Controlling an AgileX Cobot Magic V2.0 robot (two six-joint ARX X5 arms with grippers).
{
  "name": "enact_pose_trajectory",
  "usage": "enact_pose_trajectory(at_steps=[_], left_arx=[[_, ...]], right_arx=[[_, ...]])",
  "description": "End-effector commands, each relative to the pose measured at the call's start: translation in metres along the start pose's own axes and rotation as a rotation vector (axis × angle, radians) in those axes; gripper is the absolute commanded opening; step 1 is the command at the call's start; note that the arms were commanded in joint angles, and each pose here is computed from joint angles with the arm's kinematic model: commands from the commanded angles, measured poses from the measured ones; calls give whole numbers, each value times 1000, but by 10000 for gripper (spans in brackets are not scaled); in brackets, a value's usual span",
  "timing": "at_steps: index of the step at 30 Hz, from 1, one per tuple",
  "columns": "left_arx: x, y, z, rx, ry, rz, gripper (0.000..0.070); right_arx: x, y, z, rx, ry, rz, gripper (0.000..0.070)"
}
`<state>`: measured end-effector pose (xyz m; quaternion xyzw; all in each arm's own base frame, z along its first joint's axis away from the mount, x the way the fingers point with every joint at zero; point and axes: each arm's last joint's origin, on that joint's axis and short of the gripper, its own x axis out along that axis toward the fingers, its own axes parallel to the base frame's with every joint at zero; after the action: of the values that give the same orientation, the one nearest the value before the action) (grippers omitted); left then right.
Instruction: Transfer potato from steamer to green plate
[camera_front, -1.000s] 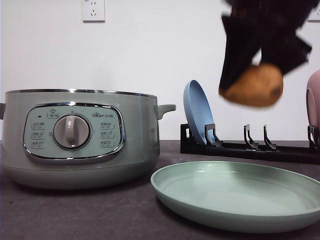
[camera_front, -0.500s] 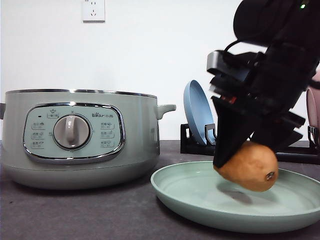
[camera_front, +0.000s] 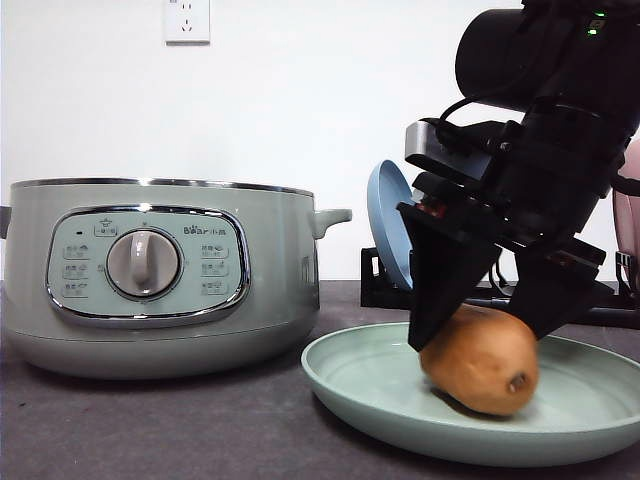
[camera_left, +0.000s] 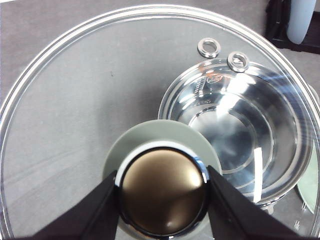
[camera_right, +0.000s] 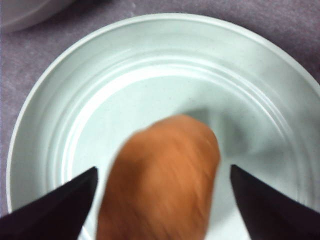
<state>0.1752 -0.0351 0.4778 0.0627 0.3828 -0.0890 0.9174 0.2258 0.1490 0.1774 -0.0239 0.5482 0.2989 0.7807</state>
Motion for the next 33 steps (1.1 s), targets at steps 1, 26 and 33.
enact_pose_trajectory(at_steps=[1,26,33], left_arx=[[-12,-1,7,-1,-93,-5,3],[77,-53,39,129,84,-207,3],[123,-73,45,170,187,-228,3]], right_arx=[[1,2,3,3,-2,5,657],[-213,58,44,-149,-617,-133,694],[-249,66,36,-184,-721,-131,694]])
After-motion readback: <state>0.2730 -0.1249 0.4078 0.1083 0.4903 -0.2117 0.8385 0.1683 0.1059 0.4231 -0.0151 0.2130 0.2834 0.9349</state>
